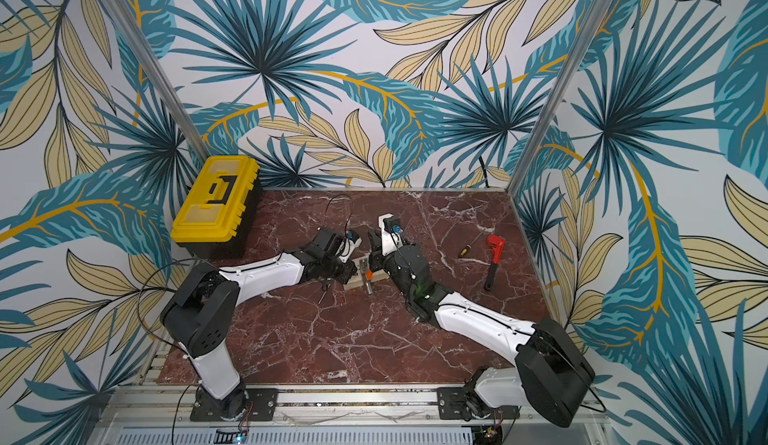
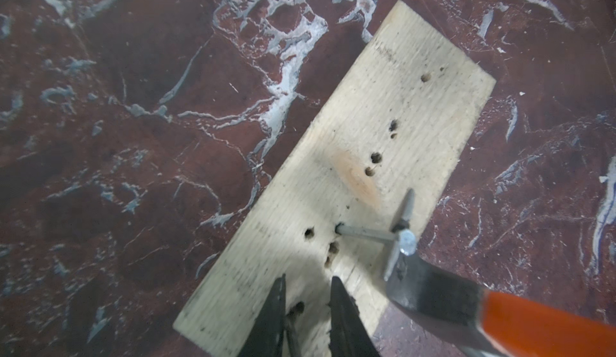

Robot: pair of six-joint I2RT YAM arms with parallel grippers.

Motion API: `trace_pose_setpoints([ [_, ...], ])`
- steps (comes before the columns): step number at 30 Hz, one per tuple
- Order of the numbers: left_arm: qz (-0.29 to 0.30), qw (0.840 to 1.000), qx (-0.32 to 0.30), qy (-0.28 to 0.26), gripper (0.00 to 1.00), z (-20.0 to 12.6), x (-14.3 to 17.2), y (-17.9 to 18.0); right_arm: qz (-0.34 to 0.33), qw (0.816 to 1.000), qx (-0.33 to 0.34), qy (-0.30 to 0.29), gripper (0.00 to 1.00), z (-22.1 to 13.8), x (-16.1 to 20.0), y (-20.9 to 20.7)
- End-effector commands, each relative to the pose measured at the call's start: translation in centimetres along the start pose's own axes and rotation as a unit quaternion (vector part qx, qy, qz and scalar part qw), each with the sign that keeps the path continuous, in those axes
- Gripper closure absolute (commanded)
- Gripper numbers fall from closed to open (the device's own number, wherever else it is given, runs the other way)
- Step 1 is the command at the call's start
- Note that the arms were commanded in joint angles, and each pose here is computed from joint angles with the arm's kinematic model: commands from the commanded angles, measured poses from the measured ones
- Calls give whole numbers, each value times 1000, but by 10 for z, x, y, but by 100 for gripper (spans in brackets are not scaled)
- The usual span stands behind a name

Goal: Use a claw hammer to pull out a nail
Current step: Remove the nail from the mounting plate.

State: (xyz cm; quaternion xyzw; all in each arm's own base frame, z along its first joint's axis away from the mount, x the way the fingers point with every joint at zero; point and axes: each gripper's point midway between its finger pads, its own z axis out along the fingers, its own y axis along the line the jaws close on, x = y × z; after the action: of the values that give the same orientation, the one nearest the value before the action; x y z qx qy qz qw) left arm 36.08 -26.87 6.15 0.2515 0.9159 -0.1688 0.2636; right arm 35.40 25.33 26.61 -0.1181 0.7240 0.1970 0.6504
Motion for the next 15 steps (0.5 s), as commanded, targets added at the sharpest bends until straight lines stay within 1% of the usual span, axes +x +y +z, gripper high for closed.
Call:
trace_pose_setpoints([
  [1,-30,988,-24,150,75,23,93,17,-40,996,5,80,100,-6,54,-5],
  [15,-32,988,-24,151,76,23,94,17,-44,995,8,84,100,-7,57,-4],
])
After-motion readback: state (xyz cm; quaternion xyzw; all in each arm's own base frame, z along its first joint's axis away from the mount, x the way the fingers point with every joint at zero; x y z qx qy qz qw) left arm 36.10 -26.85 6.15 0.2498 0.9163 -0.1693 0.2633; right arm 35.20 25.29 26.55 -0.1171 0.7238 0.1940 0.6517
